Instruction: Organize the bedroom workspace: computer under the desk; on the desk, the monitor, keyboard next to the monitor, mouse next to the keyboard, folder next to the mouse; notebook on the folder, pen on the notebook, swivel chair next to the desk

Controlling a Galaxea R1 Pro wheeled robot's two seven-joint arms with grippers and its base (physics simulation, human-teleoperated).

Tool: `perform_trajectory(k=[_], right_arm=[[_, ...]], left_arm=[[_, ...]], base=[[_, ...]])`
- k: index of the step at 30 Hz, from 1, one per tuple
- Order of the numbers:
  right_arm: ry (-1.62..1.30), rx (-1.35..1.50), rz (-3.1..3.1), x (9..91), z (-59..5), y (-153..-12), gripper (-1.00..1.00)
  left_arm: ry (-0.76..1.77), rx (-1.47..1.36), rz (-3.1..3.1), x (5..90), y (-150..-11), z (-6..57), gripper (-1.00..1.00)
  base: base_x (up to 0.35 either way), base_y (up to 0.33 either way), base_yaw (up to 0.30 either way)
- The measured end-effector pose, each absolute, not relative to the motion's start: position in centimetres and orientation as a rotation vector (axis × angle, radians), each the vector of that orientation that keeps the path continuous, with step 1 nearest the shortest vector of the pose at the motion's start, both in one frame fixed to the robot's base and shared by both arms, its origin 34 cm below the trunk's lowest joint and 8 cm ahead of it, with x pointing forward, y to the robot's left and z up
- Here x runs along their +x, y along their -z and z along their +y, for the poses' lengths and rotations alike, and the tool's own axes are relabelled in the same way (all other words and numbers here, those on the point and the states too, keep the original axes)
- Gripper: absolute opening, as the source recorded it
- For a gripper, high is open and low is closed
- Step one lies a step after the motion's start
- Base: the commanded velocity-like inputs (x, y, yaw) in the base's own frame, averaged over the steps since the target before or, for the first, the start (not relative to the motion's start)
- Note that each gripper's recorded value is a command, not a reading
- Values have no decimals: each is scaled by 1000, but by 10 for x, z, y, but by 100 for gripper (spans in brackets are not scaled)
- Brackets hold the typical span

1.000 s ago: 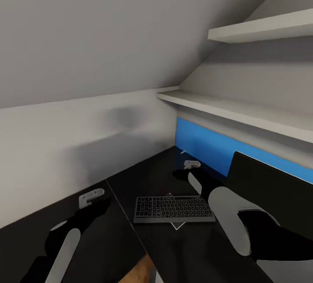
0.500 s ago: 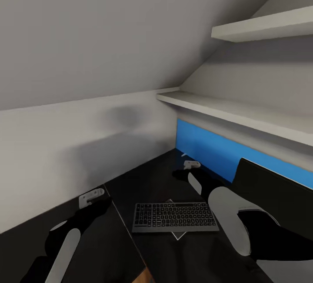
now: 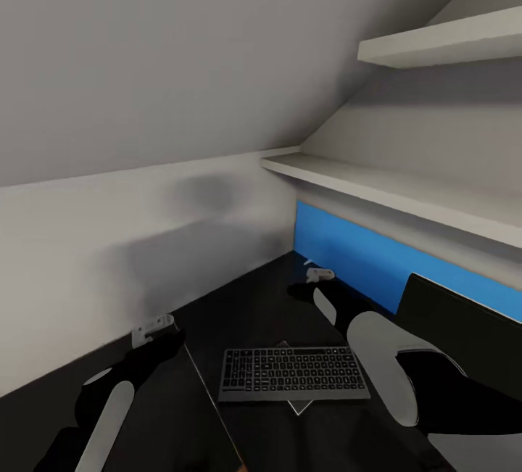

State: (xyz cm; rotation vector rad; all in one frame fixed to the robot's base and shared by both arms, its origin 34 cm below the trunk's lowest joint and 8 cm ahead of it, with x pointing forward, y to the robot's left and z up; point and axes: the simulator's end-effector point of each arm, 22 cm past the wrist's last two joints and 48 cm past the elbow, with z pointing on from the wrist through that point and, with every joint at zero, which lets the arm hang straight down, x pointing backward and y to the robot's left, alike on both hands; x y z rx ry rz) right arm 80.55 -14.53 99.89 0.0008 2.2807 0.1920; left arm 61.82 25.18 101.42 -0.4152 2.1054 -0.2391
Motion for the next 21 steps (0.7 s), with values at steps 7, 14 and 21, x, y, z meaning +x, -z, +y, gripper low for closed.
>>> perform_trajectory(k=[7, 14, 21], right_arm=[[-191, 1, 2280, 805, -146, -999, 100], [-190, 2, 2282, 805, -146, -998, 100], [-189, 2, 2281, 806, -146, -999, 100]], left_arm=[[239, -415, 2104, 618, -1015, 252, 100], [239, -420, 2104, 618, -1014, 253, 100], [220, -475, 2088, 619, -1015, 274, 100]], base=[[113, 0, 0], [30, 0, 0], [1, 0, 0]])
